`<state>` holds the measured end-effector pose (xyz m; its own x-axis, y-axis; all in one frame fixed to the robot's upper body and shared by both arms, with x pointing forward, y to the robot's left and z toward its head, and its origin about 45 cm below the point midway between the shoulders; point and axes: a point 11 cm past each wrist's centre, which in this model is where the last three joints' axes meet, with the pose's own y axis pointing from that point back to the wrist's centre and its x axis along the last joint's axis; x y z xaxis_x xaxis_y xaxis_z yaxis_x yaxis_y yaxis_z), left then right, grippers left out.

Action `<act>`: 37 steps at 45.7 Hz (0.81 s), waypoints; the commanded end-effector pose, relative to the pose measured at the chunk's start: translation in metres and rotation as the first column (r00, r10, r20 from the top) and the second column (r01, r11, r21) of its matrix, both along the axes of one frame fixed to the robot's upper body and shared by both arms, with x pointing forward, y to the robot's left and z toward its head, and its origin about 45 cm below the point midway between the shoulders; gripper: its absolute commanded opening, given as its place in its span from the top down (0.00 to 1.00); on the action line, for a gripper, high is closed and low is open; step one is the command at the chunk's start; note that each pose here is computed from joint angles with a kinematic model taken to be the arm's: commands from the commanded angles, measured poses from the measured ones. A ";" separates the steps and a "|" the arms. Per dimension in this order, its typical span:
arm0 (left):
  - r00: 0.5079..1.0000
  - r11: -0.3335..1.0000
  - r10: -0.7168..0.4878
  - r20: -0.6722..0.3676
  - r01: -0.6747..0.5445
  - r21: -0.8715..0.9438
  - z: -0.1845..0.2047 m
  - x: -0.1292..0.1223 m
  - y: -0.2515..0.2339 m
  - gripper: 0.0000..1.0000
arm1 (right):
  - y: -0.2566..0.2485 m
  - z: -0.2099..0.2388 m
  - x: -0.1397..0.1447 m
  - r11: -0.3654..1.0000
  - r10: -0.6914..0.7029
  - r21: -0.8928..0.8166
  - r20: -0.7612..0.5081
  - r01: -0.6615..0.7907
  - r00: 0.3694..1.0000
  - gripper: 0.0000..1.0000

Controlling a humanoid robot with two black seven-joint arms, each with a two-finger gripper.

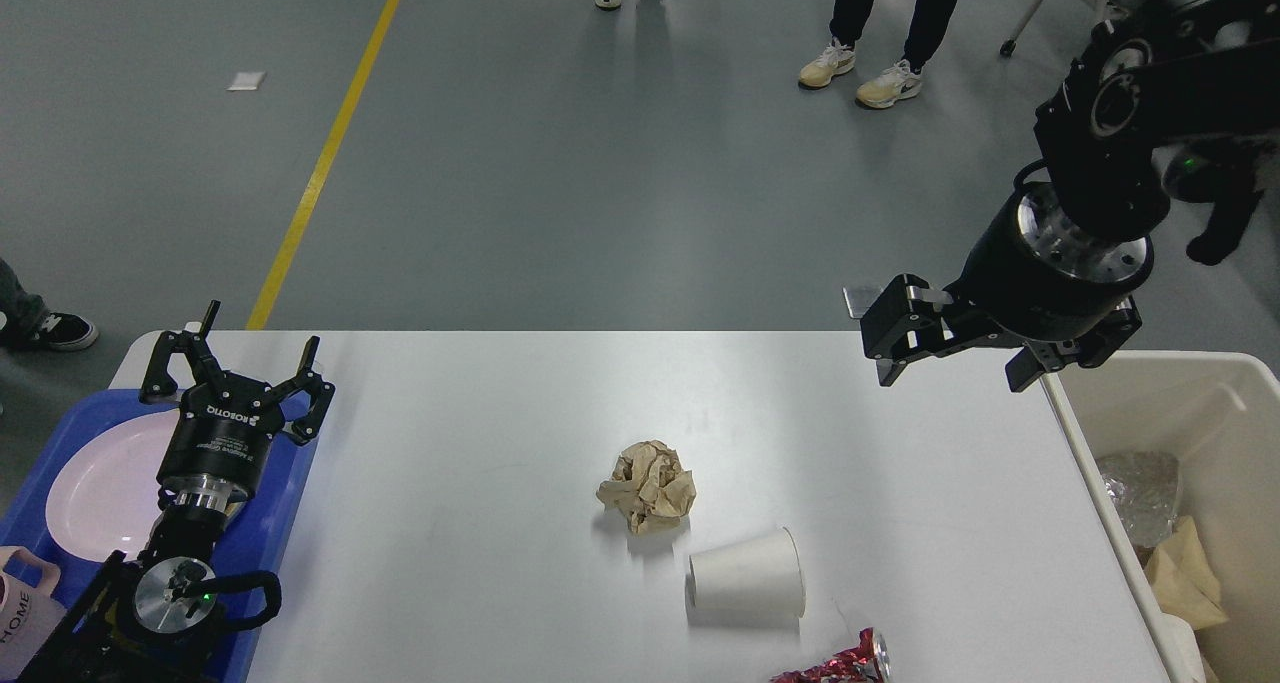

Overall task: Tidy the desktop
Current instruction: 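Raise the right gripper and move it over the crumpled paper ball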

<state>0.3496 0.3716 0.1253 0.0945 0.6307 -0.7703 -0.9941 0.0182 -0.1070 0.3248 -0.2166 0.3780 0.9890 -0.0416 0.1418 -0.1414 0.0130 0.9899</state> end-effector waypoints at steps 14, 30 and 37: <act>1.000 1.000 -0.001 0.001 0.001 -0.001 0.000 0.000 0.000 0.03 | 0.000 -0.006 0.000 1.000 -0.007 0.005 -0.016 0.007 1.000 0.00; 1.000 1.000 0.000 0.000 0.000 0.000 0.000 0.000 0.000 0.03 | 0.009 -0.014 0.001 0.998 -0.048 0.048 -0.025 0.049 0.999 0.00; 1.000 1.000 0.000 0.000 0.000 0.000 0.000 0.000 0.000 0.03 | 0.014 -0.023 0.003 0.976 -0.165 0.134 -0.036 0.169 0.986 0.00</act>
